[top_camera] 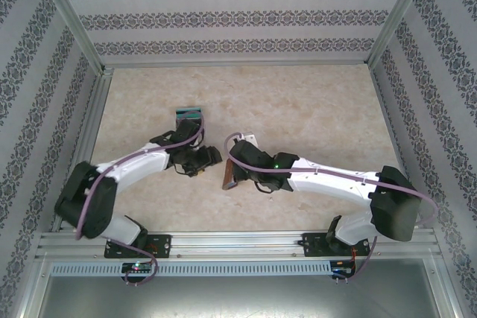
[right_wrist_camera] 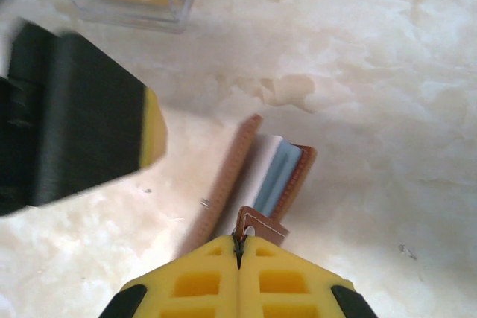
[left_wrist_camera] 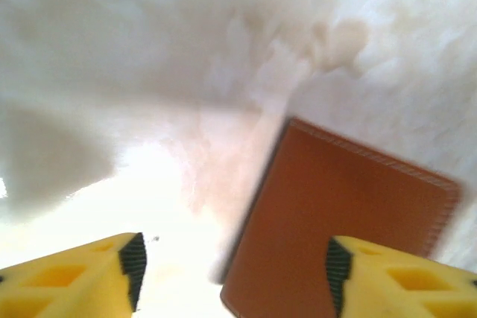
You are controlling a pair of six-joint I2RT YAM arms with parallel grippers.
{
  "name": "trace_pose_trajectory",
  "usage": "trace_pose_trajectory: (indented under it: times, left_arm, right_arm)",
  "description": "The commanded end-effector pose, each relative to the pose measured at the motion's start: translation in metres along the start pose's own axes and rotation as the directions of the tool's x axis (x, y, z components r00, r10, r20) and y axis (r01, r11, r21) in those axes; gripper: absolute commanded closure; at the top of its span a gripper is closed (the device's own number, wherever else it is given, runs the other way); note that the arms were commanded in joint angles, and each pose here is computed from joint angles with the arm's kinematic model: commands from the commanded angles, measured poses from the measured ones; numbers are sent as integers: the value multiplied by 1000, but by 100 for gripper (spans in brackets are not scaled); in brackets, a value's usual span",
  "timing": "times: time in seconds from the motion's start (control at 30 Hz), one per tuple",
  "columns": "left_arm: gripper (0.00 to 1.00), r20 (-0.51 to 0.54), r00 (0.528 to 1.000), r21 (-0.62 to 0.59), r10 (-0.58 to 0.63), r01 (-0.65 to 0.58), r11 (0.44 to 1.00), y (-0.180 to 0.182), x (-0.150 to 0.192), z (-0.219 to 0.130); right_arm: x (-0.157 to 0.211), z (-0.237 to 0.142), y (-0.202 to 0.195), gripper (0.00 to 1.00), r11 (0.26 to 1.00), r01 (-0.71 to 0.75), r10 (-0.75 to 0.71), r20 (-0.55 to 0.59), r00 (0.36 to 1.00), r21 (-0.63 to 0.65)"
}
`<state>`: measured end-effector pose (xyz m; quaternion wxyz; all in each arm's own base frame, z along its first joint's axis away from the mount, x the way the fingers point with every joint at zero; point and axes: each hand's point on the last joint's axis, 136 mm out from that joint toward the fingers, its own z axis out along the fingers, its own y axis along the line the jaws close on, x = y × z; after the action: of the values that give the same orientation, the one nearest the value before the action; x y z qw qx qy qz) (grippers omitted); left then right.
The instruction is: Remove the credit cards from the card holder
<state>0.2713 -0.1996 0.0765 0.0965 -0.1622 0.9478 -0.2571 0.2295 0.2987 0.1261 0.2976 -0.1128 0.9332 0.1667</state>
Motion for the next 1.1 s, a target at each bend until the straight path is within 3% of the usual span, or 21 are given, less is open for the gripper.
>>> trace_pose_trajectory:
  times: [0.0,0.23,0.57,0.63,0.7,0.8,1.07]
  left_arm:
    - [29,144,989,-110,45,-29,994,18,-23,-44]
    - [29,126,991,-29,43,-39,999,12,-16,-45]
    - [39,35,998,51,57,-59,997,2,-5,-23]
    - [40,18,998,65,56,-57,996,0,-3,-19]
    - [41,13,998,82,62,-62,995,-4,-3,-17]
    - [42,4,997,113,77,-77,991,-12,0,-15]
    - [49,-30,988,202,151,-142,969,-40,10,-9]
  right_arm:
    - [-25,-14,21,100,997,-10,13,43,999,-74]
    - [-23,-13,6,100,999,-16,17,35,999,-29]
    - [23,-4,-81,100,973,-57,70,-49,996,222]
    - [32,-2,-93,91,965,-47,71,-81,994,258]
    - [35,0,-94,73,964,-38,66,-100,993,262]
    - [41,7,-92,65,966,-40,74,-125,989,257]
    - [60,28,-99,76,954,-32,91,-185,979,299]
